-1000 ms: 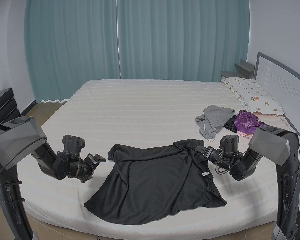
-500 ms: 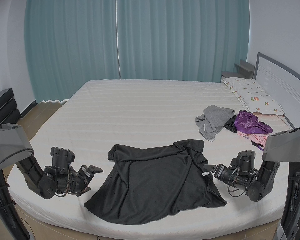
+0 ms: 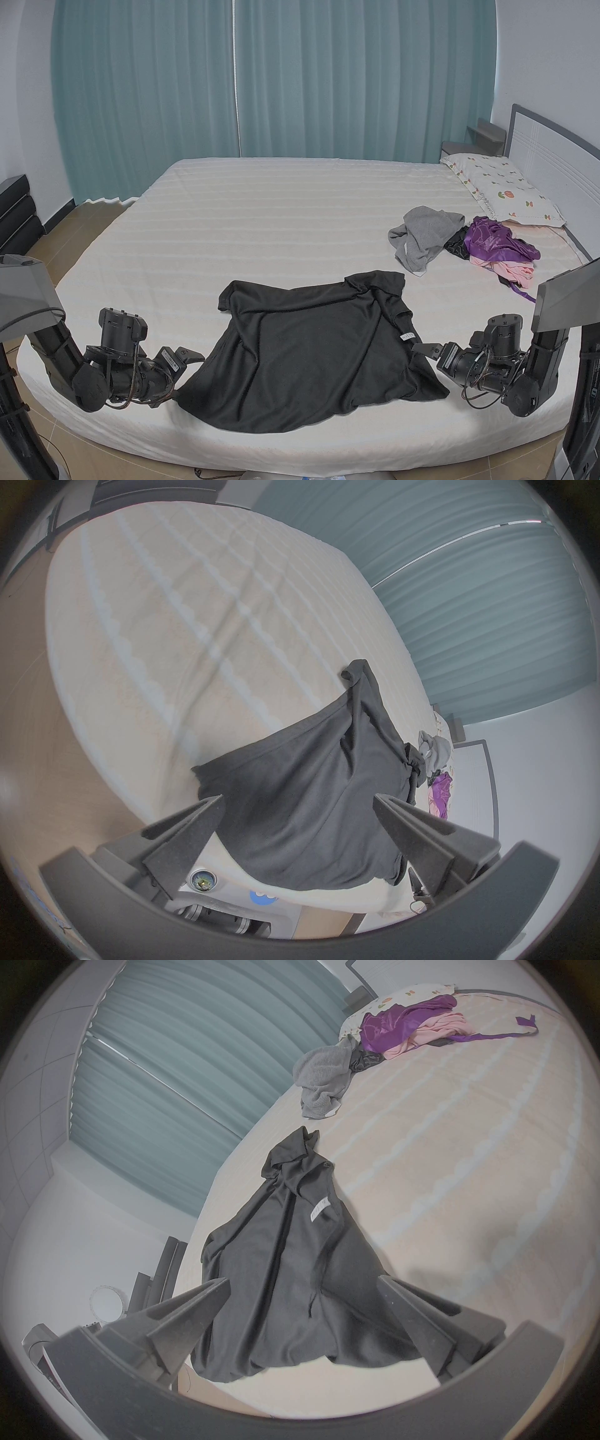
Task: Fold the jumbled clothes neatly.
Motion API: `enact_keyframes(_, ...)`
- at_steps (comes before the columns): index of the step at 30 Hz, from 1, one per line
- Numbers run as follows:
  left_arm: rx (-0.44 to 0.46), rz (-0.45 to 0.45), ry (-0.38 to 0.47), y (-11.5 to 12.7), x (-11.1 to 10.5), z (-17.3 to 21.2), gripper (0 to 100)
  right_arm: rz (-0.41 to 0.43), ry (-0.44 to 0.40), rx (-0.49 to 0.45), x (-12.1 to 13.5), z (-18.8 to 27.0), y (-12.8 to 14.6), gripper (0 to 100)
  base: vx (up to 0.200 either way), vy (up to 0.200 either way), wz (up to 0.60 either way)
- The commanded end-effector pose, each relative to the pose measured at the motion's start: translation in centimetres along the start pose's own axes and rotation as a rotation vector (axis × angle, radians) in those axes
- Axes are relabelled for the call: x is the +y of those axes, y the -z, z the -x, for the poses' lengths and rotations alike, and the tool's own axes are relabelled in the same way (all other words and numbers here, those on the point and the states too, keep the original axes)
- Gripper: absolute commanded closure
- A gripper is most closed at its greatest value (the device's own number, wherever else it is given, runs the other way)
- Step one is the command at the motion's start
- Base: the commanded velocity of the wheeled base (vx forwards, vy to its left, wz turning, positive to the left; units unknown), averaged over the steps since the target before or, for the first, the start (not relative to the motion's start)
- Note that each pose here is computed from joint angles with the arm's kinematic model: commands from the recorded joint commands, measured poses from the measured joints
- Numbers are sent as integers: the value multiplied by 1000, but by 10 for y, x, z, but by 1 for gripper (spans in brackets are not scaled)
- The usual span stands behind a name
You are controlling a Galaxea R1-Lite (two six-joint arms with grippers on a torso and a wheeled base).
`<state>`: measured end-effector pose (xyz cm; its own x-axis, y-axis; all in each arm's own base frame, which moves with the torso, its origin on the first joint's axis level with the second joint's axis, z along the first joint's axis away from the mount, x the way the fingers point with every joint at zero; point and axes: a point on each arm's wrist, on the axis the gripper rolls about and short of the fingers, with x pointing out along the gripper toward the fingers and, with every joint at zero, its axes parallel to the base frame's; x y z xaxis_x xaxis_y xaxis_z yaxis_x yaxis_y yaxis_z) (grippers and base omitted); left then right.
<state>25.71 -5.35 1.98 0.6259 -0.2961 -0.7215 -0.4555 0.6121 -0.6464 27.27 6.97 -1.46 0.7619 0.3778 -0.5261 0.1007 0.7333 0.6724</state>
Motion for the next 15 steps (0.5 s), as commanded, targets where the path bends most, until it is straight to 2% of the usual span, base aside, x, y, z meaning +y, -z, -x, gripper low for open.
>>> enact_keyframes(1, 5, 2, -15, 1, 3, -3, 0, -1, 8, 10, -3, 0, 3, 0, 0, 0, 0)
enact_keyframes(6, -23, -5, -67, 3, 8, -9, 0, 1, 15, 23, -5, 0, 8, 0, 0, 0, 0)
enact_keyframes(9, -27, -28, -96, 6, 11, -13, 0, 1, 13, 23, -5, 0, 8, 0, 0, 0, 0)
enact_keyframes(11, -47, -77, -155, 8, 16, -20, 0, 2, 11, 18, -5, 0, 8, 0, 0, 0, 0)
enact_keyframes(15, -65, -98, -200, 13, 19, -28, 0, 1, 13, 20, -5, 1, 9, 0, 0, 0, 0)
